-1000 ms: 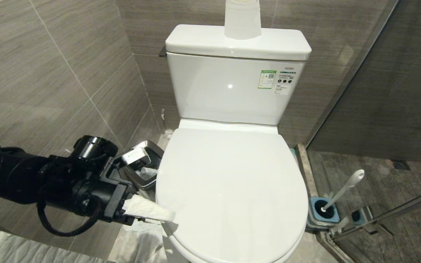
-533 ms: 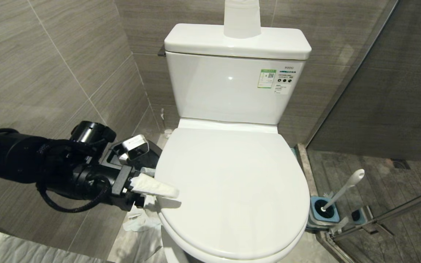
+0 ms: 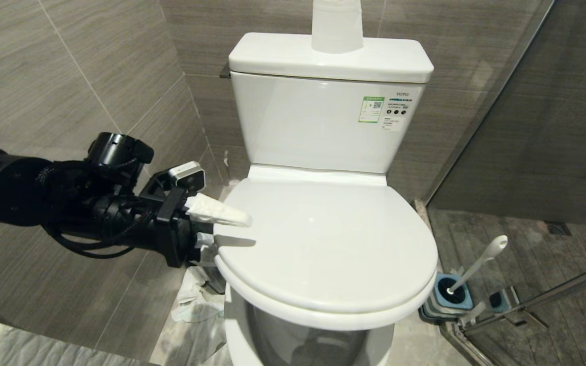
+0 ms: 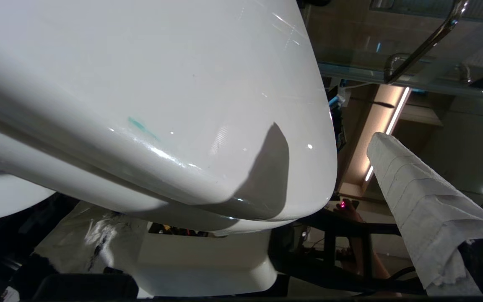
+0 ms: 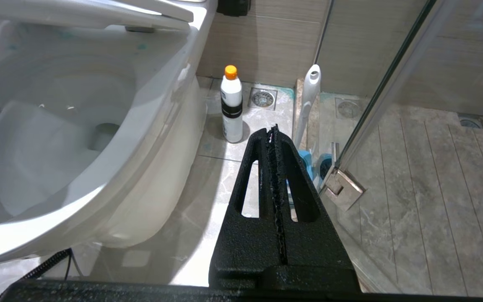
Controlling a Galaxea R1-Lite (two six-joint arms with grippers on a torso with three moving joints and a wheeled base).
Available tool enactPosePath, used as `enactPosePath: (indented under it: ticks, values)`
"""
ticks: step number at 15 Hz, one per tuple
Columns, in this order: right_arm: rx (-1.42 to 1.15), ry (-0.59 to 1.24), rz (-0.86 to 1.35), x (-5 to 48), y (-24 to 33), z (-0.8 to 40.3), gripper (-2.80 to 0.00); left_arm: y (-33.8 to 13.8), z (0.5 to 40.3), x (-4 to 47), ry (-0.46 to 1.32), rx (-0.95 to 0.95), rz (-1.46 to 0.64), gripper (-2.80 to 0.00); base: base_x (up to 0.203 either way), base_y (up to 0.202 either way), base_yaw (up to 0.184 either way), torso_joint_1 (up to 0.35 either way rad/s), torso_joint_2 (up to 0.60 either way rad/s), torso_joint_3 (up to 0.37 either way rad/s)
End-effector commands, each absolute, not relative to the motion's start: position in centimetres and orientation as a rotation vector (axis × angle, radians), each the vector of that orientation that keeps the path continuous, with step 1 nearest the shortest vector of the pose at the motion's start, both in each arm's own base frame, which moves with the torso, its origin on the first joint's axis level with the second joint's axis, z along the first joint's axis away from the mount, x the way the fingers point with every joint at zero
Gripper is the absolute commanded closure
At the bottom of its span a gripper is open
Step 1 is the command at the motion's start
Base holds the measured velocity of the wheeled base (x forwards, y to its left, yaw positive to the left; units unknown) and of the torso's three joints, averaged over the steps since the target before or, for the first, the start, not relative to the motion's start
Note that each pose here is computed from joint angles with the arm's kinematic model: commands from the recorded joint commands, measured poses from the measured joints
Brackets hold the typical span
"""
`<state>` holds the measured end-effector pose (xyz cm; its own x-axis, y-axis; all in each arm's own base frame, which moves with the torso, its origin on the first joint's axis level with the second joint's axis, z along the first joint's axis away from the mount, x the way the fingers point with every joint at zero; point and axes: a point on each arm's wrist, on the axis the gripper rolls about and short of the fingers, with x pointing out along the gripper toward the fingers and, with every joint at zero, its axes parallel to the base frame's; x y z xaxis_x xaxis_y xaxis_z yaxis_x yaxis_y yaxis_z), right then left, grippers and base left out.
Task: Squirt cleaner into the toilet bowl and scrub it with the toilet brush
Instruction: Use the left hand to lift the toilet lid slightly
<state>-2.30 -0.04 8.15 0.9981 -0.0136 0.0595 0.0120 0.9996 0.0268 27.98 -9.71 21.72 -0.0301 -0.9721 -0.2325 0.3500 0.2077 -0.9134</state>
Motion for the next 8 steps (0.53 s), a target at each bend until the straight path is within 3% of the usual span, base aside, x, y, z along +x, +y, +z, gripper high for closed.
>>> enactPosePath:
  ticks: [1,8]
  values:
    - [0.026,-0.035,-0.012,-2.1,0.0,7.5,0.0,-9.8,23.1,28.3,1.083,-0.772,-1.241,-2.8,0.0,0.0,0.0,0.0,0.0,0.0]
    - [0.026,-0.035,-0.013,-2.1,0.0,7.5,0.0,-9.6,26.3,28.9,1.055,-0.816,-1.236,-2.8,0.0,0.0,0.0,0.0,0.0,0.0]
